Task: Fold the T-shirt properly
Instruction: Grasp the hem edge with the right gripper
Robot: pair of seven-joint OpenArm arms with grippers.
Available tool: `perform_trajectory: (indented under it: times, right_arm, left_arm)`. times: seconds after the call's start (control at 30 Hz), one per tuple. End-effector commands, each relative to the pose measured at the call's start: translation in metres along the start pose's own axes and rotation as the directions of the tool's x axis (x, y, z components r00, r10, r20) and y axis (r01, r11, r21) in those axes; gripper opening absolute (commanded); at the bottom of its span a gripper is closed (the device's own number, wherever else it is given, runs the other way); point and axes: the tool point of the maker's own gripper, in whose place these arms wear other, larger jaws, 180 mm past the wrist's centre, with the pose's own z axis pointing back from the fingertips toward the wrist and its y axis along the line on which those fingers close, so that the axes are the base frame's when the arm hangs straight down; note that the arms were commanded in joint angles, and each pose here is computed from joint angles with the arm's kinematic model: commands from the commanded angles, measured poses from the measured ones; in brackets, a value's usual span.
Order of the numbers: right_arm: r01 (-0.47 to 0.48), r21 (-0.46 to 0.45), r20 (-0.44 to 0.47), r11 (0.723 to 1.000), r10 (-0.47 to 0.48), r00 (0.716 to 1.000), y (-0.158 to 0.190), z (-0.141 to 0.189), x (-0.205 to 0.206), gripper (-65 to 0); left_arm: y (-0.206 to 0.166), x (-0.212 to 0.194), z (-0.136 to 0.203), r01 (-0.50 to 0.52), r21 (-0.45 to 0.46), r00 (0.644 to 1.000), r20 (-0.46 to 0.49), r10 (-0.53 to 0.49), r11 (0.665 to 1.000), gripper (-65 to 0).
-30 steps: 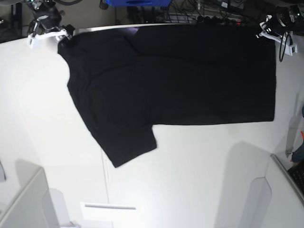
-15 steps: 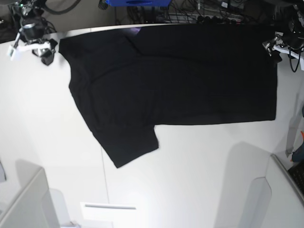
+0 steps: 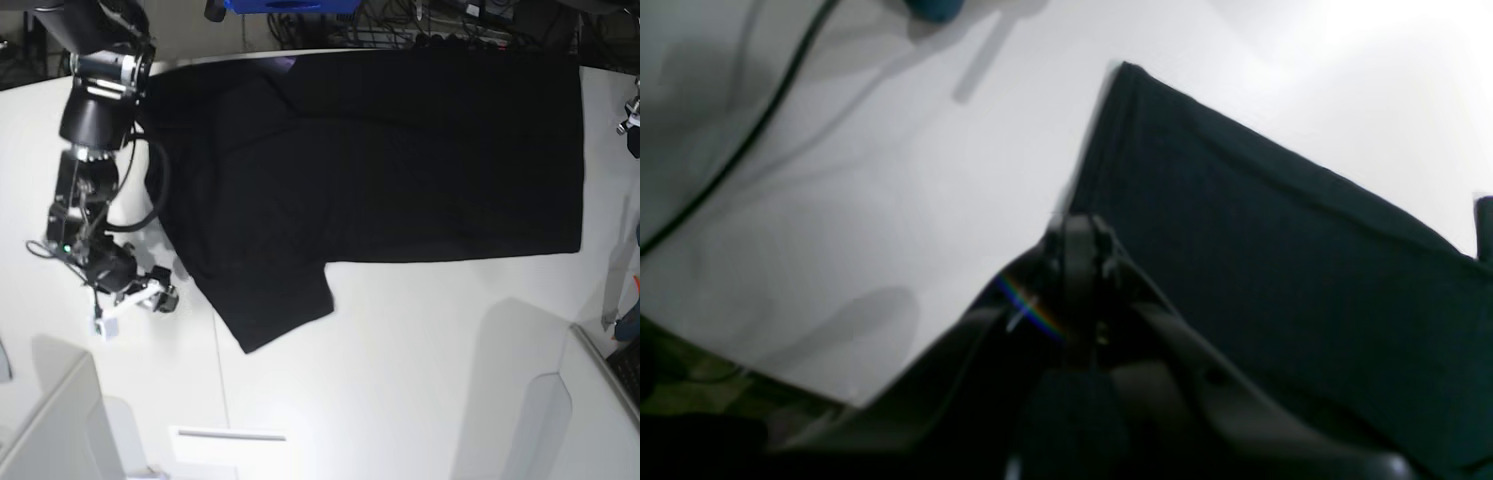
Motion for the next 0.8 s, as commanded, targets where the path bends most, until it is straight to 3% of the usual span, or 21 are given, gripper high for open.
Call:
perform_trajectory:
  times: [0.0, 0.07, 0.17, 0.27, 0.37, 0.63, 0.73, 0.77]
  right_arm:
    - [-0.028, 0.020, 0.018, 0.999, 0.027, 0.999, 0.013, -0.007, 0.015, -30.6]
    - [-0.042, 0.013, -0.035, 0.999, 0.042, 0.999, 0.016, -0.025, 0.009, -30.5]
    - [-0.058, 0.023, -0.095, 0.998, 0.060, 0.994, 0.022, -0.038, -0.005, -30.5]
    - [-0.112, 0.037, -0.100, 0.993, 0.115, 0.988, 0.033, -0.045, -0.011, -30.5]
    - [-0.135, 0.041, -0.127, 0.990, 0.140, 0.982, 0.036, -0.052, -0.024, -30.6]
    - [-0.135, 0.054, -0.145, 0.989, 0.142, 0.979, 0.044, -0.056, -0.032, -32.9]
    - [-0.134, 0.058, -0.150, 0.989, 0.141, 0.979, 0.046, -0.057, -0.034, -48.0]
    - [-0.134, 0.058, -0.150, 0.989, 0.141, 0.979, 0.046, -0.057, -0.034, -55.8]
  left_arm:
    - [-0.003, 0.018, 0.005, 0.034, -0.008, 0.999, 0.043, -0.033, 0.999, -65.0]
    - [-0.001, 0.017, 0.004, 0.037, -0.005, 0.999, 0.037, -0.037, 0.999, -63.4]
    - [0.008, 0.014, 0.002, 0.009, 0.008, 1.000, 0.029, -0.010, 1.000, -44.1]
    - [0.017, 0.013, -0.003, -0.001, 0.018, 1.000, 0.006, 0.001, 1.000, -25.5]
    - [0.018, 0.013, -0.013, -0.015, 0.007, 1.000, -0.007, 0.015, 1.000, -15.6]
    - [0.003, 0.014, -0.043, 0.001, -0.033, 0.999, -0.054, -0.003, 0.999, -16.3]
    - [-0.004, 0.018, -0.064, 0.050, -0.007, 0.997, -0.062, -0.050, 0.999, -16.3]
    - [-0.004, 0.021, -0.071, 0.068, 0.015, 0.996, -0.063, -0.067, 0.998, -16.3]
